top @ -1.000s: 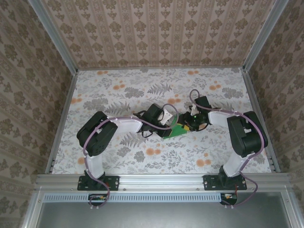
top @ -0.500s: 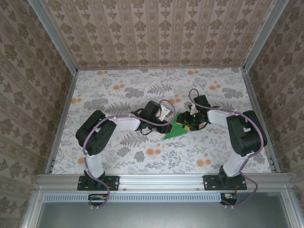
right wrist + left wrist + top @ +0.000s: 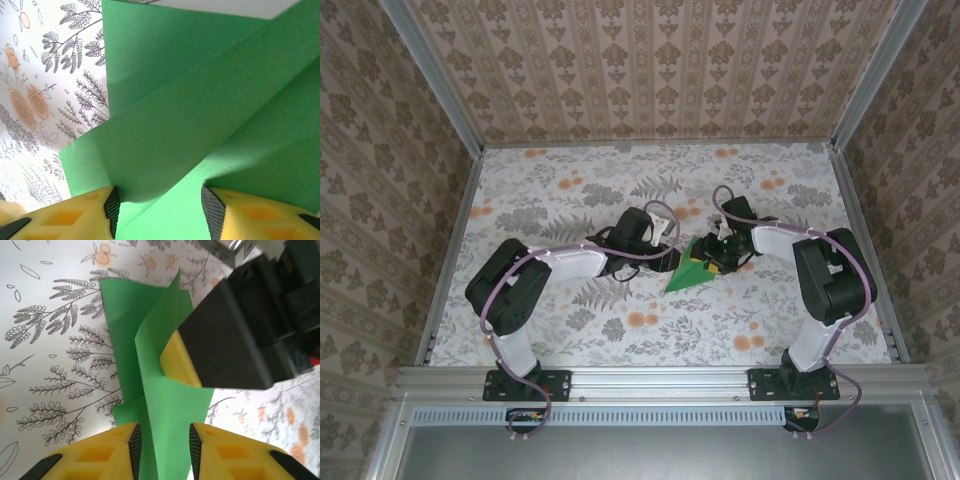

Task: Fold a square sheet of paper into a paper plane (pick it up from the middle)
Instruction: Fourth fold the wing at the center of the table.

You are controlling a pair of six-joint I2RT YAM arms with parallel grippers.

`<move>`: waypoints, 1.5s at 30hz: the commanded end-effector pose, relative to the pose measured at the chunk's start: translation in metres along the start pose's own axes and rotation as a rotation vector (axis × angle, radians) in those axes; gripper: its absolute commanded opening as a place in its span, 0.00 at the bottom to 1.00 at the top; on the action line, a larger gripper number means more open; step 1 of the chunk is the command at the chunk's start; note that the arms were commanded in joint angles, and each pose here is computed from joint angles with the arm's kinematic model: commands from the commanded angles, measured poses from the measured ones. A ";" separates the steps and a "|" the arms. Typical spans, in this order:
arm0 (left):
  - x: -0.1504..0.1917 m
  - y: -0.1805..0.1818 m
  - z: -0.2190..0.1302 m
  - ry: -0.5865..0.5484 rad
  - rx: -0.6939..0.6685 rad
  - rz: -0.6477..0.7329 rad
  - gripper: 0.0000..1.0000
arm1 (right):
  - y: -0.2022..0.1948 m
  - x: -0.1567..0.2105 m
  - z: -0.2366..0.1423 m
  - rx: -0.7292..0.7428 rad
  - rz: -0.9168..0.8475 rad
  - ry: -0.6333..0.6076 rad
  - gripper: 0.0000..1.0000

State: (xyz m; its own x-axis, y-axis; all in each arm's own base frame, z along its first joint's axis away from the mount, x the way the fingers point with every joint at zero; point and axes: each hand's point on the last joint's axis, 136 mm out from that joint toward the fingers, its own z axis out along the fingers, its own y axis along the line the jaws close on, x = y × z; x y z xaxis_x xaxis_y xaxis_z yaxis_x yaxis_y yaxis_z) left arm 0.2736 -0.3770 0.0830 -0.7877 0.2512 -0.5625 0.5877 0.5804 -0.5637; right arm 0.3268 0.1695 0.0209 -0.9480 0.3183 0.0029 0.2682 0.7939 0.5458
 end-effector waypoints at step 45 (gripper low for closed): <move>0.032 0.010 0.045 0.135 0.053 -0.116 0.04 | -0.102 0.035 0.033 0.520 0.070 0.111 0.52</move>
State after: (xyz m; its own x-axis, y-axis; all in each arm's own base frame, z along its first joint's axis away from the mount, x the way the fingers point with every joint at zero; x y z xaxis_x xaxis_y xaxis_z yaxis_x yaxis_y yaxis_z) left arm 0.2614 -0.3963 0.0386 -0.8613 0.2802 -0.4239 0.5055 0.5567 -0.6592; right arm 0.3244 0.1658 0.0075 -0.9496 0.3127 0.0223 0.2984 0.8796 0.3704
